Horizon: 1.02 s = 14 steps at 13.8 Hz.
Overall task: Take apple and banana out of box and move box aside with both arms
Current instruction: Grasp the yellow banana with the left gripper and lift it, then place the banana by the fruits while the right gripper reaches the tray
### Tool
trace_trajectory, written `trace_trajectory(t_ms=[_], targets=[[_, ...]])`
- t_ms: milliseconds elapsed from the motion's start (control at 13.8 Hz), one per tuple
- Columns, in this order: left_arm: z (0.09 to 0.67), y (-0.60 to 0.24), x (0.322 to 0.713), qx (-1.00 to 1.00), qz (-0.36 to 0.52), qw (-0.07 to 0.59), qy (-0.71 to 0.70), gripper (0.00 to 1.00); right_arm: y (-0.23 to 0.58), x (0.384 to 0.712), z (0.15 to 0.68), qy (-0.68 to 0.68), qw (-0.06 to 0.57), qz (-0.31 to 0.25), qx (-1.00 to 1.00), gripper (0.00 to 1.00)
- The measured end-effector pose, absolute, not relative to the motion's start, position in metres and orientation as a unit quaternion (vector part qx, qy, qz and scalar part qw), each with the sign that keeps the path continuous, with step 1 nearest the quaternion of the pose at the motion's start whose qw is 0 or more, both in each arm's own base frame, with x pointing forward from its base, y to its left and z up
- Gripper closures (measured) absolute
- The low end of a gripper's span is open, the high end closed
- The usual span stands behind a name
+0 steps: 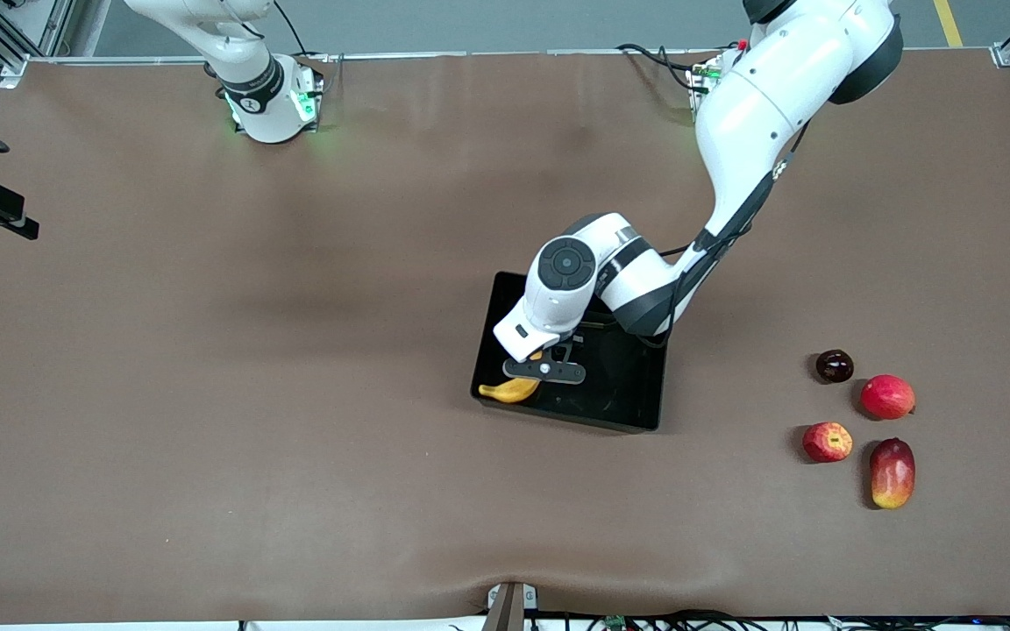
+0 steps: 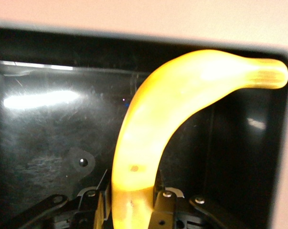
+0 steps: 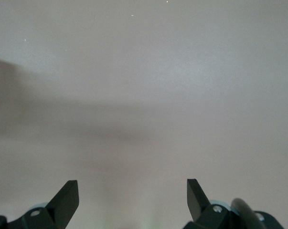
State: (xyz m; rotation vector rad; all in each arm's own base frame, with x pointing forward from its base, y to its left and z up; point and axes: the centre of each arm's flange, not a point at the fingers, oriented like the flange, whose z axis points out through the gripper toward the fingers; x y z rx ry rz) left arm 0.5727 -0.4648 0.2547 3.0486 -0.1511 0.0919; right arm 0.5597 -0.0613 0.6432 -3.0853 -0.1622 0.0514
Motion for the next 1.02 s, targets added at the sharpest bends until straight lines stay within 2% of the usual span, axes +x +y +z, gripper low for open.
trace_trajectory(t_ms=[436, 654, 799, 1017], targets=[[0.365, -0.431, 0.592, 0.997, 0.067, 0.015, -0.037, 0.64, -0.028, 0.567, 0.635, -0.082, 0.027, 0.024, -0.996, 0.00], [0.415, -0.384, 0.605, 0.997, 0.051, 0.006, -0.053, 0.64, -0.001, 0.579, 0.616, -0.105, 0.027, 0.037, -0.993, 0.00], [0.427, -0.333, 0.620, 0.997, 0.016, -0.003, -0.073, 0.64, 0.004, 0.593, 0.588, -0.108, 0.027, 0.055, -0.992, 0.00], [0.414, -0.265, 0.641, 0.995, -0.027, -0.010, -0.096, 0.64, -0.001, 0.613, 0.547, -0.102, 0.027, 0.076, -0.991, 0.00]])
